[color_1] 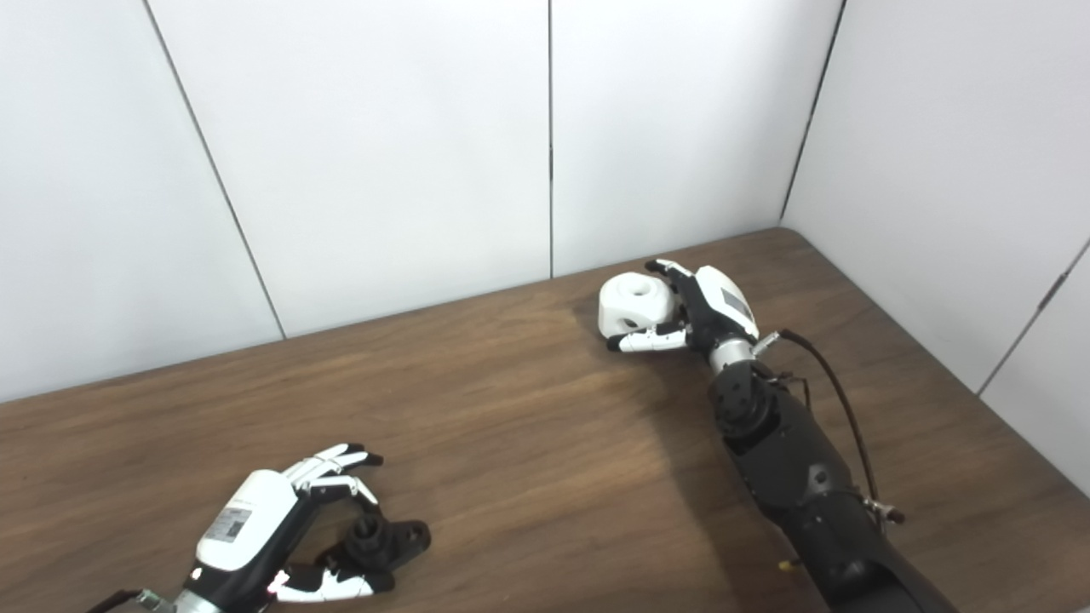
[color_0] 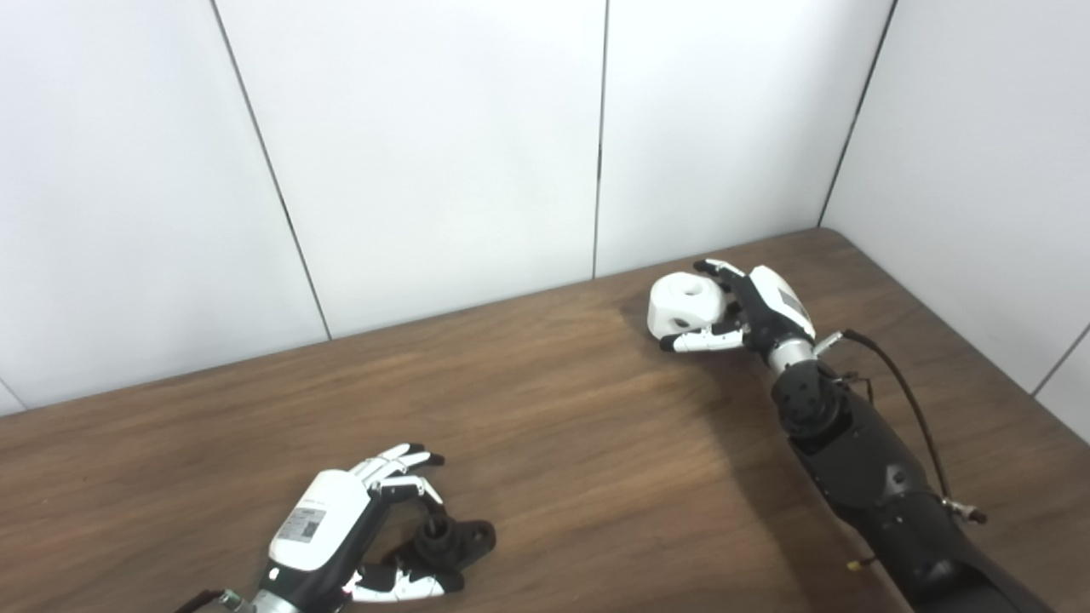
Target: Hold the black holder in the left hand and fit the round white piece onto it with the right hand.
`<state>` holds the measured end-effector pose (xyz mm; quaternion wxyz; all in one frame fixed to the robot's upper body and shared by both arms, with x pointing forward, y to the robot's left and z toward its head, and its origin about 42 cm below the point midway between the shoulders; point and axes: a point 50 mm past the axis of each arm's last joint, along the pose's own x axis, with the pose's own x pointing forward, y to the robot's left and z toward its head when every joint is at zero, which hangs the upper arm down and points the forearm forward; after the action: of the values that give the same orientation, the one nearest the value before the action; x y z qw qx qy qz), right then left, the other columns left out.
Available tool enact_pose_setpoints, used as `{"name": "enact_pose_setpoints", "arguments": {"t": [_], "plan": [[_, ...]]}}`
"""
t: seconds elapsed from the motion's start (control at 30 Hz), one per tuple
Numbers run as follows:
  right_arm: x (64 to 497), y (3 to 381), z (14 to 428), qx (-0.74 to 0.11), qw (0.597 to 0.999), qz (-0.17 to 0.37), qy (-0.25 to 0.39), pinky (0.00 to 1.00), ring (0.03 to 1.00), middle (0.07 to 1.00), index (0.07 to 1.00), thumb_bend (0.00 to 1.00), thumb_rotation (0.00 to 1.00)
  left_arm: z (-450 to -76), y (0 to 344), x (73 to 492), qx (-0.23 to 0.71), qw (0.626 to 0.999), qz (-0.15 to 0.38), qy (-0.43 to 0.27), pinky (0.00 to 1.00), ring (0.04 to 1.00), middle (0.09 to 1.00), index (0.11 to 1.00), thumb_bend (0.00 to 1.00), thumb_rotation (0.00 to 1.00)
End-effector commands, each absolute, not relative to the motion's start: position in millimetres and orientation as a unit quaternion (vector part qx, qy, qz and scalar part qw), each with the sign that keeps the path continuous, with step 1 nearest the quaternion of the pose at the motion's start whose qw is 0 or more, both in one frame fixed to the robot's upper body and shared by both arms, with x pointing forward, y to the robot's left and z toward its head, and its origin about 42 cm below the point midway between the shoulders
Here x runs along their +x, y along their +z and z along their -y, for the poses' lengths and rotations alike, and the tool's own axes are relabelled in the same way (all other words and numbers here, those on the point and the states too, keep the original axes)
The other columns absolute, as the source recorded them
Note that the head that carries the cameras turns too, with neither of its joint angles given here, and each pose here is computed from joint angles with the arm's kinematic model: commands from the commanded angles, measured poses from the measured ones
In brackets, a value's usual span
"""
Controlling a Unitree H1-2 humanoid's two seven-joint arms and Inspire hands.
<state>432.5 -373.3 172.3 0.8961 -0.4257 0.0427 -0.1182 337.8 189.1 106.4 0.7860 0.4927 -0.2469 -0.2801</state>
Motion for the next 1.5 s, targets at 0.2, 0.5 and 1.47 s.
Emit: {"name": "enact_pose_setpoints", "arguments": {"t": [0.2,0.5,1.47], "plan": [[448,179,361,-0.450,0.886,-0.054,-0.098,0.73,0.856,0.892,0.814,0.96,0.36,-220,43,295,0.540,0.757,0.124,-0.347,0.82,0.892,0.830,0.482,0.52,0.05],[449,173,353,-0.459,0.878,-0.021,-0.136,0.68,0.791,0.817,0.643,0.84,0.21,-219,42,295,0.541,0.755,0.121,-0.349,0.83,0.901,0.836,0.483,0.52,0.05],[446,201,304,-0.437,0.880,0.087,-0.165,0.61,0.740,0.716,0.483,0.52,0.13,-219,43,296,0.537,0.760,0.120,-0.345,0.85,0.912,0.841,0.483,0.52,0.05]]}}
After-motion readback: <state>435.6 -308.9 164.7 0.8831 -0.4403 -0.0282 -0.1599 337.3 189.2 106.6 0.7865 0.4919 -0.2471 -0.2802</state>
